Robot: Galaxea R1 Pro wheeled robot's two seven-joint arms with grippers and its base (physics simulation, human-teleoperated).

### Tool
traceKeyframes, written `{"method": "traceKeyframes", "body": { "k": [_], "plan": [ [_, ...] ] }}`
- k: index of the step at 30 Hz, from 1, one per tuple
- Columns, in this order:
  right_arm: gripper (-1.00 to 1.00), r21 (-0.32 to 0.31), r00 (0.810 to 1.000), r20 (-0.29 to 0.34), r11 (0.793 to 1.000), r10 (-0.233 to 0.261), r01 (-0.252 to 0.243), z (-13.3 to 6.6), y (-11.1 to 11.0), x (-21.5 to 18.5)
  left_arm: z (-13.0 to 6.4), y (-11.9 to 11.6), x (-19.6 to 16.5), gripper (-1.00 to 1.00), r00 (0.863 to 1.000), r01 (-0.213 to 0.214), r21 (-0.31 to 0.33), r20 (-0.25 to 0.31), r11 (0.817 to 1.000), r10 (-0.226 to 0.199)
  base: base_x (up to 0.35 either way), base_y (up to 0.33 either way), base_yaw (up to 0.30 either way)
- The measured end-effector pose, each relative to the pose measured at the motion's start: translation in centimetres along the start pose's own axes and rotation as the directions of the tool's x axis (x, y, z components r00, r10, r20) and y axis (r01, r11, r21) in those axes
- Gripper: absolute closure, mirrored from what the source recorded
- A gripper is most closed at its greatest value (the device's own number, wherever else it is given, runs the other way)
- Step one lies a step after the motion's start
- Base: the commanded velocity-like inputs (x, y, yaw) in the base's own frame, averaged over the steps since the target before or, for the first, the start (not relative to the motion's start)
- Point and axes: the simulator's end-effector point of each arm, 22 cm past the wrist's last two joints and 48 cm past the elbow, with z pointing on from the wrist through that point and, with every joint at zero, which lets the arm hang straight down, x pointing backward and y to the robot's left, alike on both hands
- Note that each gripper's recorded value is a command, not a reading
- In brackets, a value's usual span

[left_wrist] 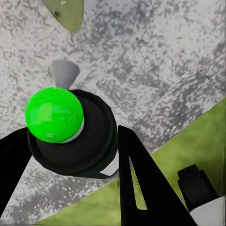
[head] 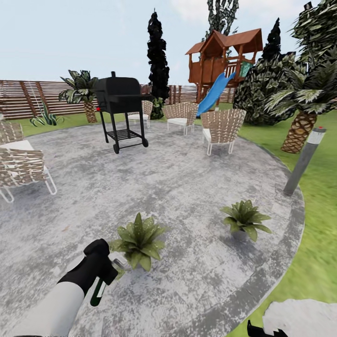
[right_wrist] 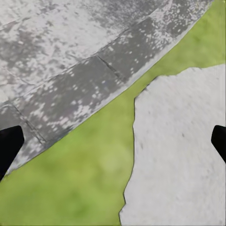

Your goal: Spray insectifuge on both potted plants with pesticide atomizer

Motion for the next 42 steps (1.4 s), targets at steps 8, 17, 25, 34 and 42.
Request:
{"method": "traceKeyframes", "body": {
  "k": [8, 17, 25, 34, 42],
  "plan": [
    [-1.0, 0.0, 1.0, 0.0, 1.0, 0.0, 0.0, 0.0, 0.0, 0.0, 0.0, -0.5, -0.4, 1.0, 0.999, 0.033, 0.031, 0.021, 0.999, -0.034, 0.053, -0.002, 0.277],
    [-1.0, -0.002, 1.0, 0.0, 1.0, 0.0, 0.0, 0.0, 0.1, 0.0, -0.4, -2.5, -2.4, 1.0, 0.998, 0.017, 0.072, 0.059, 0.997, -0.021, 0.0, 0.0, 0.162],
    [-1.0, 0.0, 1.0, -0.001, 1.0, -0.001, 0.001, 0.0, -0.1, 0.0, -0.2, -2.7, -2.1, 1.0, 0.998, 0.014, 0.071, 0.054, 0.997, -0.018, 0.157, -0.14, 0.002],
    [-1.0, -0.001, 1.0, -0.001, 1.0, 0.0, 0.0, 0.0, 0.0, 0.1, -0.2, -2.6, -2.1, 1.0, 0.999, 0.014, 0.069, 0.051, 0.998, -0.017, 0.02, -0.306, 0.025],
    [-1.0, -0.003, 1.0, -0.001, 1.0, 0.0, 0.0, 0.0, 0.1, 0.0, -0.3, -2.4, -1.9, 1.0, 0.999, 0.015, 0.066, 0.05, 0.998, -0.019, 0.238, -0.224, 0.17]
  ]
}}
